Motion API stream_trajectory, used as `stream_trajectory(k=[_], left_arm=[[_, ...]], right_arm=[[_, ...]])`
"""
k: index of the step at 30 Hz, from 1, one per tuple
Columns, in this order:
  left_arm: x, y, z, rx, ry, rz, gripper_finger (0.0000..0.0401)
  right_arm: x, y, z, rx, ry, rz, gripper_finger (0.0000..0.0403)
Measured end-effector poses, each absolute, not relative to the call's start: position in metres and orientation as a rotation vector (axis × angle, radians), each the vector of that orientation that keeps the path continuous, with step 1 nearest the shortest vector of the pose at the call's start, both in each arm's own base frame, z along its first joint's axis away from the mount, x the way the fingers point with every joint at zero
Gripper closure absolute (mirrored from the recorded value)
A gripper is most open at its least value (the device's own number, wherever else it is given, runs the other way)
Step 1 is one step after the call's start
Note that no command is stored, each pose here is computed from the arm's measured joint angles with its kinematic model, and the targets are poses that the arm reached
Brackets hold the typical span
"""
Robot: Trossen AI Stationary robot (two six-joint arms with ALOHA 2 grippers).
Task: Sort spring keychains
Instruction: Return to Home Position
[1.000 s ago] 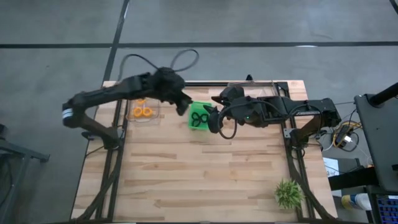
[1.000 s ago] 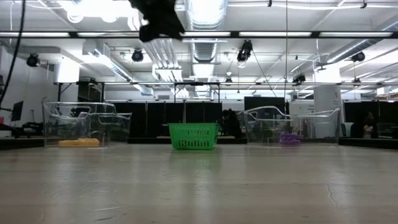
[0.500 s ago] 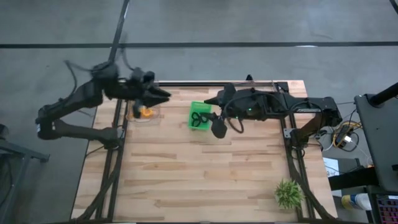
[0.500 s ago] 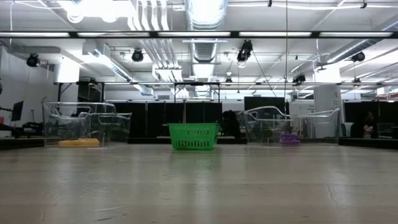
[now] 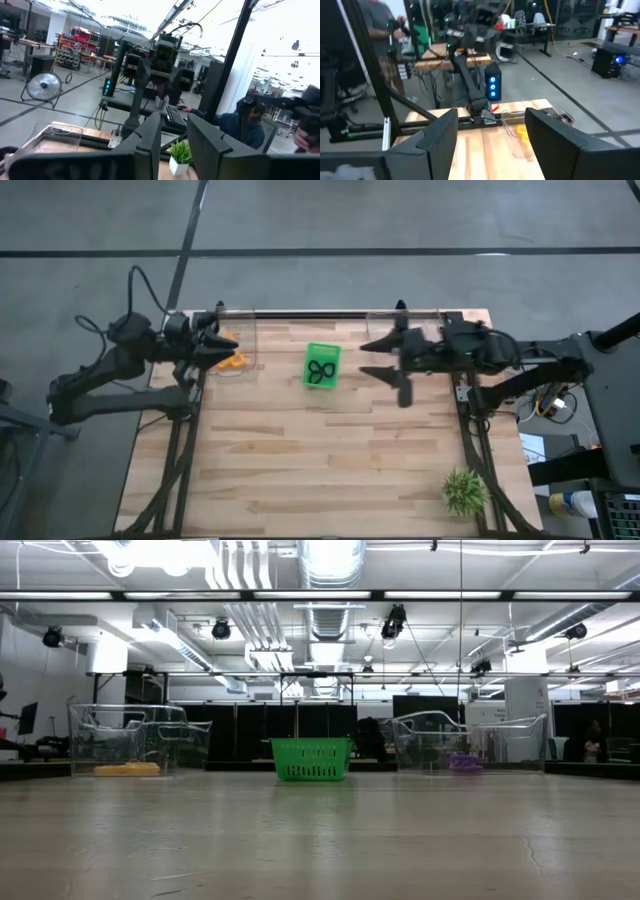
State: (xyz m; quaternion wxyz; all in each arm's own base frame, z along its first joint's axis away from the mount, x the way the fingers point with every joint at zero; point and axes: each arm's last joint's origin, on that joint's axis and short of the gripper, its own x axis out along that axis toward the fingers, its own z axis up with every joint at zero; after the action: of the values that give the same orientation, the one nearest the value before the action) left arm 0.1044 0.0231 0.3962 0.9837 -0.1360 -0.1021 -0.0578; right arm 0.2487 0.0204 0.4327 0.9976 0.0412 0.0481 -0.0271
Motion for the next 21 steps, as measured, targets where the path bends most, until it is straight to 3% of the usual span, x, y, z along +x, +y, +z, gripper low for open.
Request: stream_trajectory(k=[11, 16, 21], left_arm=[[0.099, 0.021, 0.347, -0.275, -0.16, -0.121, 0.0314], [0.102, 0.021, 0.329, -0.228, -0.15, -0.135, 0.0314], [0.109, 0.022, 0.311, -0.198, -0.274, -0.148, 0.0314]], right_arm=[[0.163, 0.018, 0.38, 0.158, -0.07, -0.004, 0.0177], [0.144, 0.016, 0.342, 0.096, -0.028, -0.002, 0.0177], [0.134, 0.015, 0.304, 0.212, -0.043, 0.004, 0.0177]])
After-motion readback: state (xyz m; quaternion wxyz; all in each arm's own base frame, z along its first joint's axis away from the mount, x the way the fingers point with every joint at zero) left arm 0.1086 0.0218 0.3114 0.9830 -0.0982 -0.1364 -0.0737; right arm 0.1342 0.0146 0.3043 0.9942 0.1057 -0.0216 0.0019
